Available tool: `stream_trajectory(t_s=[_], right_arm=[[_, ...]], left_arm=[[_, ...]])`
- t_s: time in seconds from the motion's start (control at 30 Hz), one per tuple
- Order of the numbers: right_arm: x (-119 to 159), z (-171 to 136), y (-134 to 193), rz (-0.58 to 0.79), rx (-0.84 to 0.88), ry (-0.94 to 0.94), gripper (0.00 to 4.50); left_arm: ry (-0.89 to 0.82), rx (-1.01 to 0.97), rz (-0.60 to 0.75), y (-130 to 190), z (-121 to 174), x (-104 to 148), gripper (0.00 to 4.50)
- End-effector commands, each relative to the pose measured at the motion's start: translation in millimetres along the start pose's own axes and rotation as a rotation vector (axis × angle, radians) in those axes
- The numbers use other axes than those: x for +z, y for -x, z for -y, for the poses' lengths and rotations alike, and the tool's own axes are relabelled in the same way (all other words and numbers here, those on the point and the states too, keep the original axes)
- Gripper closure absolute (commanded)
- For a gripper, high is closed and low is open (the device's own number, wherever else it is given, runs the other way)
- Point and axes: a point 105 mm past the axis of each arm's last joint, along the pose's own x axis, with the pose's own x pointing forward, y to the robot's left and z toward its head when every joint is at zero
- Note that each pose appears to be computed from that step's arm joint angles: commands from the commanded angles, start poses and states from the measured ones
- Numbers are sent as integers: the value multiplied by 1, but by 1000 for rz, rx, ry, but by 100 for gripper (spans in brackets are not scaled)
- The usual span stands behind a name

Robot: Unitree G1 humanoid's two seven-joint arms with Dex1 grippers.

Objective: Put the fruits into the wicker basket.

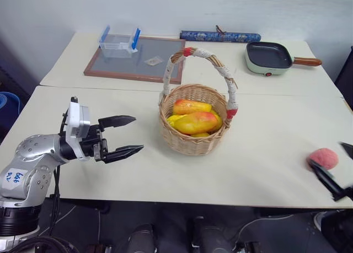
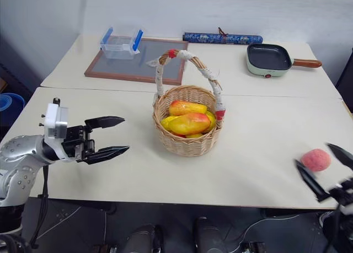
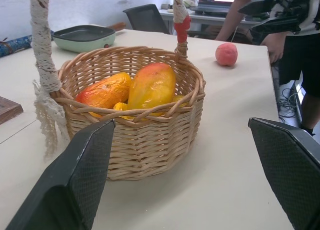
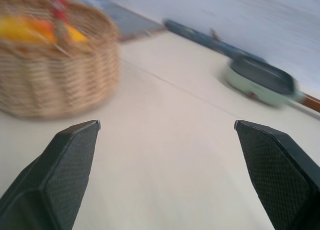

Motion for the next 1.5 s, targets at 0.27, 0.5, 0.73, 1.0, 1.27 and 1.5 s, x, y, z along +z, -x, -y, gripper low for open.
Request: stream_trajectory(t_s=[0.27, 0.5, 0.73, 1.0, 1.27, 1.5], right_arm=[[-15, 30, 3, -73, -63, 14, 2], [-22, 56, -45, -313, 42, -61, 2], [-47, 70, -81, -505, 50, -119, 2], [-67, 47, -95, -644, 169, -308, 2], [-29, 22, -112, -461, 368, -317, 186], [37, -62, -119, -358, 803, -177, 197]], left_arm=[[-27, -74, 30, -7, 10, 17, 0], [-28, -93, 28, -14, 20, 20, 0], [-28, -66, 32, -16, 25, 20, 0], [-36, -31, 20, -10, 26, 23, 0], [-37, 3, 9, -3, 25, 23, 0], [-10, 49, -16, 9, 22, 15, 0]])
